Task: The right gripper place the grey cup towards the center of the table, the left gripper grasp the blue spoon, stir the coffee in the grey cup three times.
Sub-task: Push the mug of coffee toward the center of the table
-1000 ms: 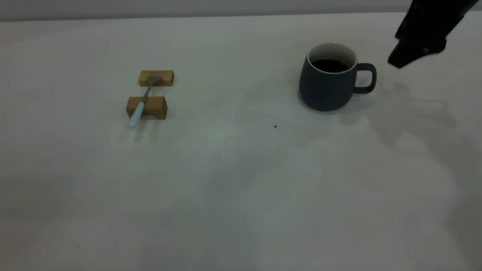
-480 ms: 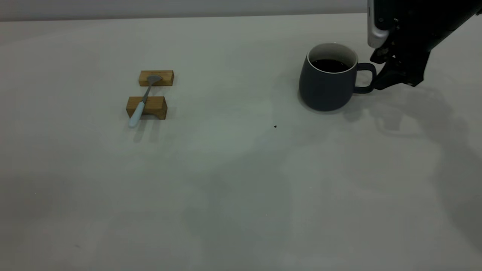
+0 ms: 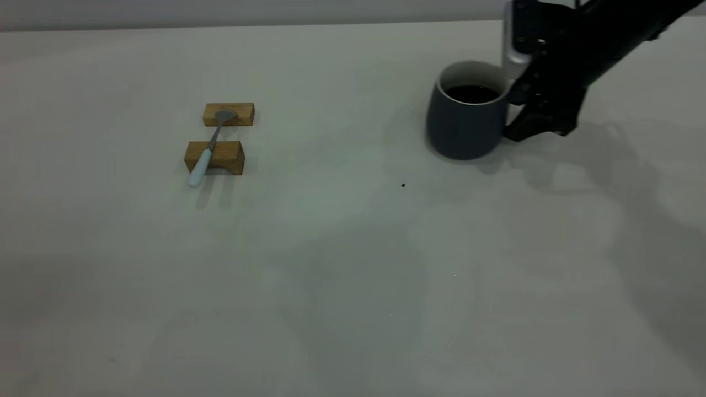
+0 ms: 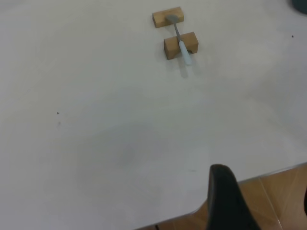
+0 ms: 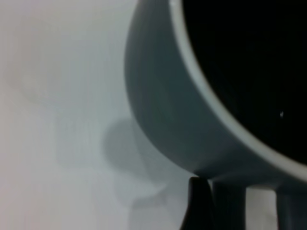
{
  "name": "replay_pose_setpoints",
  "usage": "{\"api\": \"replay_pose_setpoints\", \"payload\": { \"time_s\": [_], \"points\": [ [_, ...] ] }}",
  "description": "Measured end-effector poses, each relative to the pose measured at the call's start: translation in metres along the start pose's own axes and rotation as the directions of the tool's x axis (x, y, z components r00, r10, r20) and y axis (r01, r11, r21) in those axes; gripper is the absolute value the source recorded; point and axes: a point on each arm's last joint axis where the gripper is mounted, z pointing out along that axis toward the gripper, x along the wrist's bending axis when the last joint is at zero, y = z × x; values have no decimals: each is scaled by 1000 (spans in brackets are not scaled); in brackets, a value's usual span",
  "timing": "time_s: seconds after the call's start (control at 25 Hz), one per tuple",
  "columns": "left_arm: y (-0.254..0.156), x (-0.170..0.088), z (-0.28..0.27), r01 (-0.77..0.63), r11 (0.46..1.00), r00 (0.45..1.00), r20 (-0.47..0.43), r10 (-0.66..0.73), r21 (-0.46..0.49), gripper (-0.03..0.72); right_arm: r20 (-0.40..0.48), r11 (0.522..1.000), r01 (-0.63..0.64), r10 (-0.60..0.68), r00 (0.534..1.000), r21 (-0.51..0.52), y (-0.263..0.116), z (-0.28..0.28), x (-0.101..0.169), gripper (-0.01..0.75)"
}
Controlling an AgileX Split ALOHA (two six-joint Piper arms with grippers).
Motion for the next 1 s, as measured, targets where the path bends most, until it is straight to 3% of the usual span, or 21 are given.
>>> {"api": "replay_pose_setpoints", "payload": {
  "time_s": [0.6, 1.0],
  "points": [
    [0, 0, 0, 0, 1000, 1000, 0, 0, 0, 463, -34, 989, 105, -109, 993, -101, 87, 31, 26, 592],
    [0, 0, 0, 0, 1000, 1000, 0, 0, 0, 463, -41, 989, 58, -64, 997, -136, 103, 33, 32, 592]
  ]
}}
